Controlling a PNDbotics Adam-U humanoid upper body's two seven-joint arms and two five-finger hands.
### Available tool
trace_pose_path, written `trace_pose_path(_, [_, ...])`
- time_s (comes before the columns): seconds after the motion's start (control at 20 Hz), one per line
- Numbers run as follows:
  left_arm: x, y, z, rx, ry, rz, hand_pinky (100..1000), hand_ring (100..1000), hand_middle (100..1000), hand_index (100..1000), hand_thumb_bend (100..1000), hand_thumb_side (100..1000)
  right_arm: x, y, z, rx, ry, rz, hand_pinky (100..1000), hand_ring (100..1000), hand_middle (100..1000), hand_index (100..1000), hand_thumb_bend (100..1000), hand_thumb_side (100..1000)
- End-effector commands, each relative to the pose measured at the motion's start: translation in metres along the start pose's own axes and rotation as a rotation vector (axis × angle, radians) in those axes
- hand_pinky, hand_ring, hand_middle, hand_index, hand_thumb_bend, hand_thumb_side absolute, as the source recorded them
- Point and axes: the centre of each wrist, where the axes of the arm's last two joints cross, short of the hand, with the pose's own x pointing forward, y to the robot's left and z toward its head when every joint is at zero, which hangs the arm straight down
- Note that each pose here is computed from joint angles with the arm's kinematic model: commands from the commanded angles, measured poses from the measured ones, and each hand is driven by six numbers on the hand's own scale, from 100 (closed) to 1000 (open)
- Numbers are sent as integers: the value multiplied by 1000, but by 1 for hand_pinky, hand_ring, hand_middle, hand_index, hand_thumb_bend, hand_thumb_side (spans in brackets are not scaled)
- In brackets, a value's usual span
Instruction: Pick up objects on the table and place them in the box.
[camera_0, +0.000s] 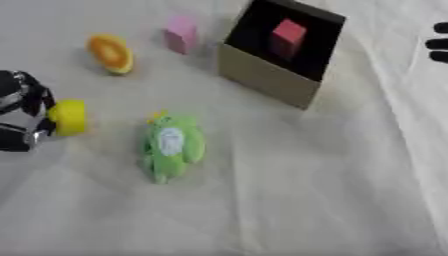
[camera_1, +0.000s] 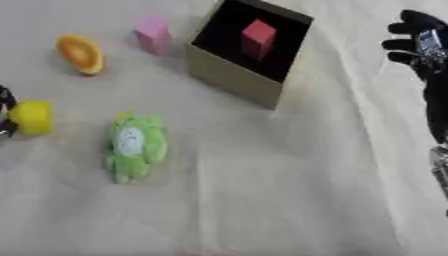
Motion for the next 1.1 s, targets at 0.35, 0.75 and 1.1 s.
trace_pose_path(0.35, [36,70,8,157,-123,-43,679,521,405,546,100,100,7,-6,-3,-8,-30,12,804,775,775,852,100,916])
trace_pose_path(0.75, [63,114,-25,198,-249,-55,684,524,409,555,100,100,8,-6,-4,3,-31,15,803,774,775,852,100,912])
trace_pose_path(1.1, [93,143,-68,240,-370,-35,692,525,413,566,100,100,12,-5,-8,9,-52,11,803,774,774,851,100,910])
